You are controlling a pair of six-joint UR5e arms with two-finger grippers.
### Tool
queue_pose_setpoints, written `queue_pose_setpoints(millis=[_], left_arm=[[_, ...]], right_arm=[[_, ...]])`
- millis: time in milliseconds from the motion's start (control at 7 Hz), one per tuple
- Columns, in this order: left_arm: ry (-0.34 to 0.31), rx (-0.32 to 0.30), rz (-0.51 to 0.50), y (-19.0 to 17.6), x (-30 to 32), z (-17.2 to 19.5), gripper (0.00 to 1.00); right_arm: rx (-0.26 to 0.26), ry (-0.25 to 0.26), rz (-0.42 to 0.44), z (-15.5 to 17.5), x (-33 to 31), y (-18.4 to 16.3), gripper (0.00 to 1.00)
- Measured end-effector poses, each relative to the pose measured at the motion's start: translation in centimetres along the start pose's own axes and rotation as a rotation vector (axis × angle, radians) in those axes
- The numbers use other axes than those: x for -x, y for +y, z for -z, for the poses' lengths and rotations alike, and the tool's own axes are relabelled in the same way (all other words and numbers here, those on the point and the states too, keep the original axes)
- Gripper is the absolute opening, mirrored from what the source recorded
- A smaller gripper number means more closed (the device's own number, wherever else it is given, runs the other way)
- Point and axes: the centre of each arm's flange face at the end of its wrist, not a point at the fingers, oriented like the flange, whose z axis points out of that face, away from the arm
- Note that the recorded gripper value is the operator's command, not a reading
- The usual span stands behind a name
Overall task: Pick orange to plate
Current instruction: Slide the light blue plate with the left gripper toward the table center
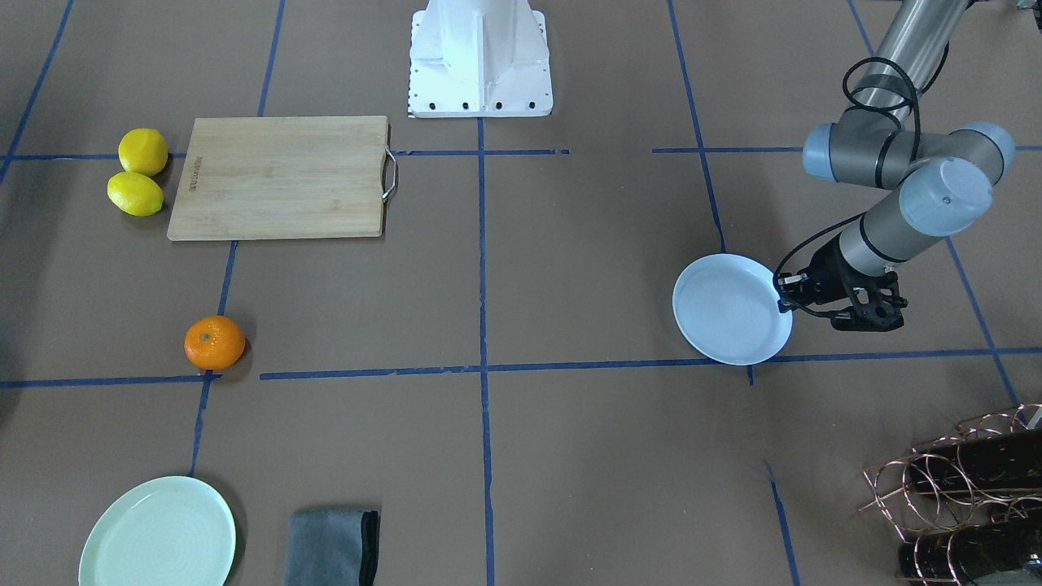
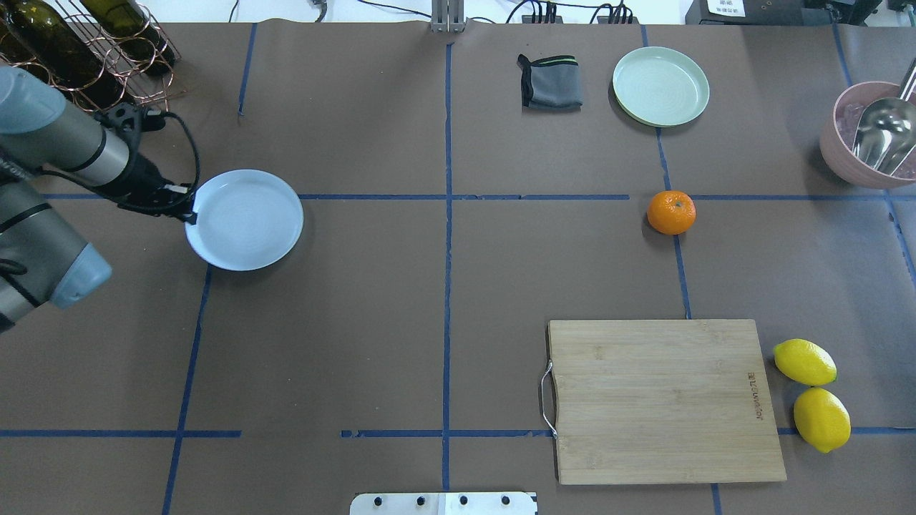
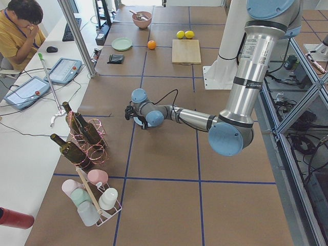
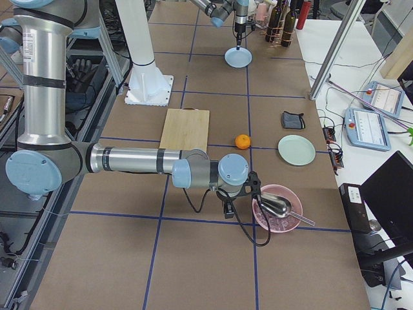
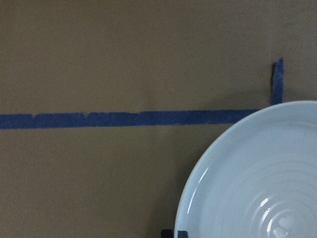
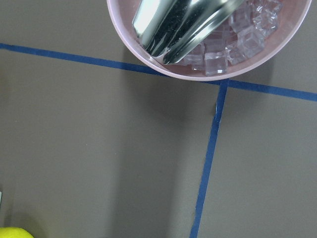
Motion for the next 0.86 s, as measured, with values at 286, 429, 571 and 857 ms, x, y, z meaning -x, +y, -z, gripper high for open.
queue_pose_setpoints(millis=[286,429,571,857], left_arm=[[0.107,0.013,0.061,0.4,-11.7,0.6,0.0],[0.139,0.043,0.072,2.2,-17.3,-0.8,0.0],[0.15,0.05,0.068,4.1,-21.7,-2.9,0.0],[0.168,0.028,0.058,6.2,-26.0,-6.4,0.0]], right_arm=[[-0.006,-0.021,0.005,0.1,0.3,-0.1,1.0],[-0.013,-0.04,0.013,0.1,0.6,-0.2,1.0],[-0.016,-0.051,0.025,-0.1,0.9,-0.4,1.0],[-0.01,-0.058,0.05,-0.7,1.7,-0.6,1.0]])
